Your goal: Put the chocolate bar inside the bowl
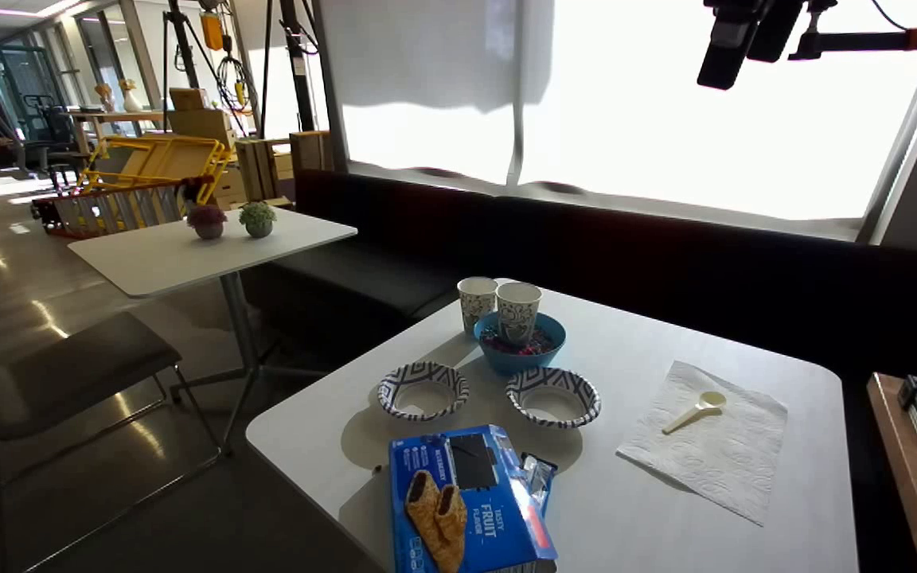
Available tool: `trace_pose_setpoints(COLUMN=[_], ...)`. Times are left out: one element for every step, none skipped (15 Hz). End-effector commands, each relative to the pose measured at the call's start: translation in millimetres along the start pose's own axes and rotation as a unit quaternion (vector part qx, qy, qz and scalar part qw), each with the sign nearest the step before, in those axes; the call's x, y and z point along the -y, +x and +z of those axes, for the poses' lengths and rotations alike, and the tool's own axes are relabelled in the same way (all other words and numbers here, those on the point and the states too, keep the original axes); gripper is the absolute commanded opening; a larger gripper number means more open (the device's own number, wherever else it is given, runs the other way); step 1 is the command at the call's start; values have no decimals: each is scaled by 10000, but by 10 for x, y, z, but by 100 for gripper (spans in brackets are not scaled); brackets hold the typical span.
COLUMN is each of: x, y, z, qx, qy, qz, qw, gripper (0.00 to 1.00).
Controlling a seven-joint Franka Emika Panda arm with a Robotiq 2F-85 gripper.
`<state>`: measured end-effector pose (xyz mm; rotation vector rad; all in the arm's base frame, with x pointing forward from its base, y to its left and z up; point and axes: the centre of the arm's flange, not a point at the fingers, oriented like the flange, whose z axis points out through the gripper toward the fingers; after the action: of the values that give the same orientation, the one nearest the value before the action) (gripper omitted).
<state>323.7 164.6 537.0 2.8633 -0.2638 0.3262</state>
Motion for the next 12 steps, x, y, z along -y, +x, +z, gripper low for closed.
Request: trace_pose_setpoints(x=[-45, -45, -44, -18, 10, 30, 53, 84, 111, 143, 181, 237], y=[174, 228, 278, 317, 353, 391, 417, 419, 417, 403, 388, 385], z=[255, 401, 527, 706, 891, 1096, 1290, 1519, 1715, 1936, 2119, 2308], qx=[-2, 84, 96, 175, 187, 137, 110, 169, 171, 191, 229, 247], qy=[12, 194, 333, 604, 771, 870, 969, 1062, 1050, 1107, 1162, 1226], qz=[23, -26, -34, -99, -137, -79, -92, -93, -94, -39, -38, -16], qw=[10000, 9998, 9994, 9980, 9968, 9961, 9952, 9942, 9943, 9937, 9930, 9922], gripper=[100, 100, 100, 100, 100, 100, 100, 100, 100, 100, 100, 100])
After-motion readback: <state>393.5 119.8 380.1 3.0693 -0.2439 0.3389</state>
